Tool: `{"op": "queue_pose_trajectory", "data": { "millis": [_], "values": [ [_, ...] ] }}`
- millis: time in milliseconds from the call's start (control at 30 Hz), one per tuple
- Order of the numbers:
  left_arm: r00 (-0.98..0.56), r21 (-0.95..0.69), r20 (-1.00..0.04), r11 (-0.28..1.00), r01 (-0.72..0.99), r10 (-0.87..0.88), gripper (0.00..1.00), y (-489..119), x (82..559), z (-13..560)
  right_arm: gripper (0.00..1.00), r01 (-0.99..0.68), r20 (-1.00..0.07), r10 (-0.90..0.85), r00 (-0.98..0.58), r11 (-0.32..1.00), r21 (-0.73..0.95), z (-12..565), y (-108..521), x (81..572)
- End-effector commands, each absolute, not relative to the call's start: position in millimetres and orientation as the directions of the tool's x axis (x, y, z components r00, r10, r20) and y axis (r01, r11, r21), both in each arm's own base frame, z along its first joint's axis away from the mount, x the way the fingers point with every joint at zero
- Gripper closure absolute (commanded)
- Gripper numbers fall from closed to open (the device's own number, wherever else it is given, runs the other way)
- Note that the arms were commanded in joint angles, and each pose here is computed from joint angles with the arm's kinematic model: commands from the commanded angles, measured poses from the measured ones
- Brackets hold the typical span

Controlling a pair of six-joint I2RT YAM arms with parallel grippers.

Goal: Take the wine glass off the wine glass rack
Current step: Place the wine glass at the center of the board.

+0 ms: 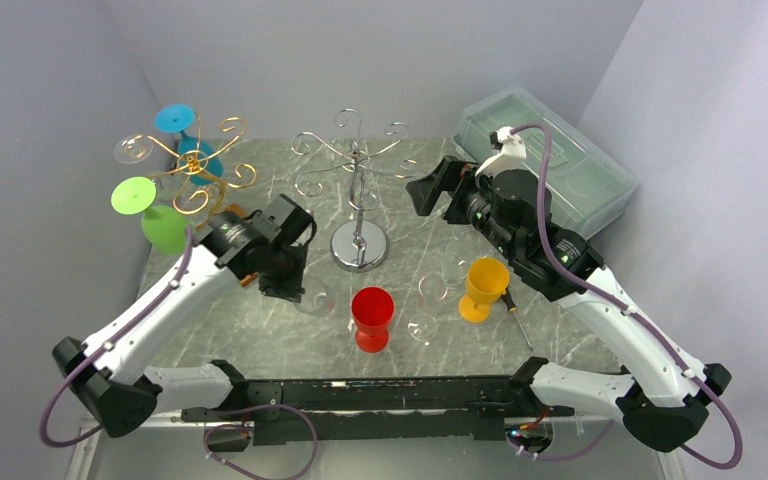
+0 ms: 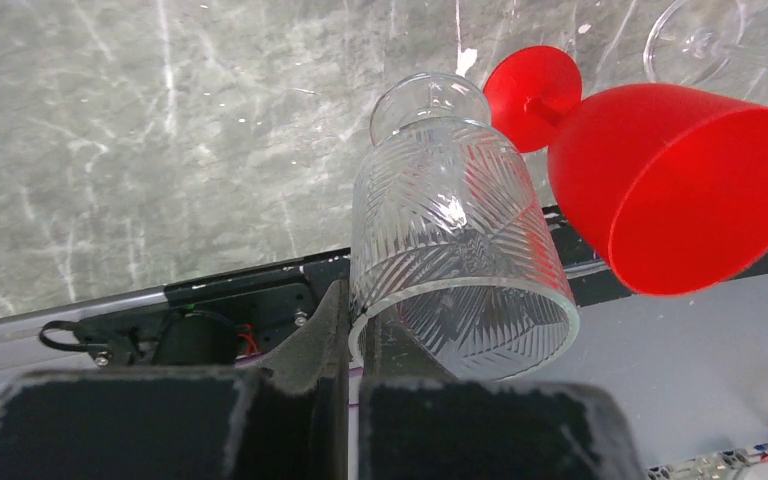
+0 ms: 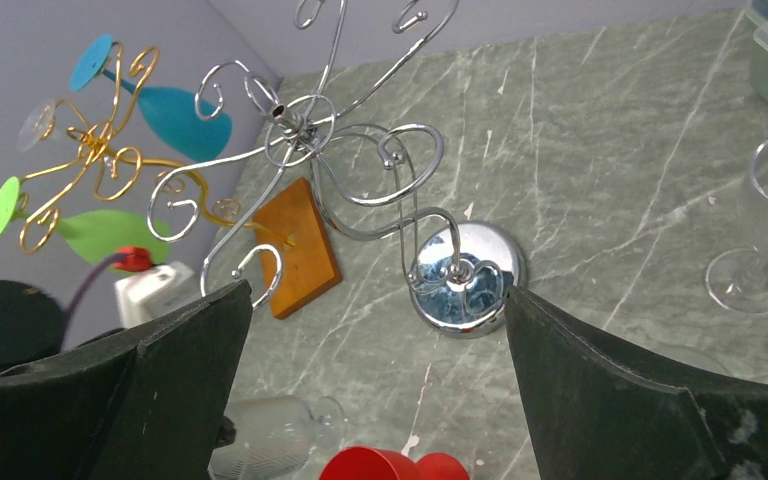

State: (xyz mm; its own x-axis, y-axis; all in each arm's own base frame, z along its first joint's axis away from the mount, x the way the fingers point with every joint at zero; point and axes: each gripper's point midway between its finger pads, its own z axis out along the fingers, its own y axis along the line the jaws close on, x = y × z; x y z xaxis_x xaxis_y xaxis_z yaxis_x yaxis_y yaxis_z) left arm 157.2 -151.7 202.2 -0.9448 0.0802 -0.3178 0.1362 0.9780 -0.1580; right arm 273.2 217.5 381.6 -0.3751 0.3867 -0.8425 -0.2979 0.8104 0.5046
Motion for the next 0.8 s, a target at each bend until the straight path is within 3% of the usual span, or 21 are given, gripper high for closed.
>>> {"op": "queue_pose_trajectory", "data": {
  "millis": [0,600,767],
  "values": [
    [-0.943,-0.263,-0.324,0.95,0.169,0.078,1.0,-181,173,193,0.0,-0.309,-0.844,0.405,-0.352,0.8,0.514,392,207,265],
    [-0.981,-0.173,-0.15,0.974,0.147,0.121,1.0,-172,167,125,0.0,-0.3,-0.842,0.388,-0.375,0.809,0.506,376,208,265],
    [-0.982,-0.156,-0.137,0.976,0.151,0.13,0.9,-170,165,119,0.0,-0.3,-0.841,0.387,-0.379,0.808,0.507,375,209,266]
  ]
}}
